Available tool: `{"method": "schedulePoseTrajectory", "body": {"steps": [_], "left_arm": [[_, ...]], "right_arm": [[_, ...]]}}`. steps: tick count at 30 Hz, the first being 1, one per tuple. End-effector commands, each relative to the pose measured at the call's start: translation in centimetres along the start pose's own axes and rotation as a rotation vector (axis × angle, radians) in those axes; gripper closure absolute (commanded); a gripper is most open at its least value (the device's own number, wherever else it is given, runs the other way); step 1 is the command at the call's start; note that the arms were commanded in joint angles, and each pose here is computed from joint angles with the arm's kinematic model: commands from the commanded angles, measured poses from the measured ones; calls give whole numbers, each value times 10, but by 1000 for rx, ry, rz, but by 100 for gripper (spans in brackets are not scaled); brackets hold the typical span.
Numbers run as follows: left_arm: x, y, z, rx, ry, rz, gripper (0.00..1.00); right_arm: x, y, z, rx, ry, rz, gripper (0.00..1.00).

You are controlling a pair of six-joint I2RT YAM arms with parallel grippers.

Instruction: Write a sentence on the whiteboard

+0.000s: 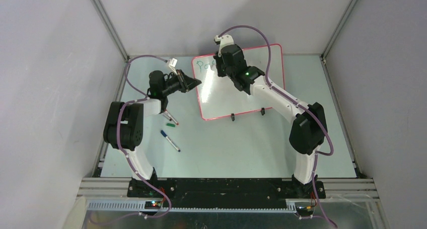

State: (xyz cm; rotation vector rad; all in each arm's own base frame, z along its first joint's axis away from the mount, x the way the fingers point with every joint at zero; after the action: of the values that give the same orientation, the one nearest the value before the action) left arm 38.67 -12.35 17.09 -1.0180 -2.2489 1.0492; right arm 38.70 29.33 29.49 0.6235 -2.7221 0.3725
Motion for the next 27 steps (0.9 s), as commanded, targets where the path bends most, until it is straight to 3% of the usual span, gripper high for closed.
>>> {"method": "schedulePoseTrajectory", "body": {"steps": [1, 27], "left_arm": [[-4, -11, -10, -90, -22, 29, 100], [-4, -11, -10, -91, -23, 26, 100]], "right_arm": [[7, -11, -11, 3, -24, 54, 100], [12, -10, -3, 22, -9, 21, 100]]}}
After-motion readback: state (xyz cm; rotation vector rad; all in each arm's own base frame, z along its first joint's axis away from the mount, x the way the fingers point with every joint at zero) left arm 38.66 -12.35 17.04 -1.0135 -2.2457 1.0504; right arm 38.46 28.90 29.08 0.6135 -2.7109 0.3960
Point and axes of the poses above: each gripper's point midway between its finger pads, its own x axis back along the fingers, its own y axis along the line the jaws close on, z = x × y, the point moved 9 cm from there along x, back along the fingers, and after that the axes turned 13 degrees about x, right-handed, at the moved point
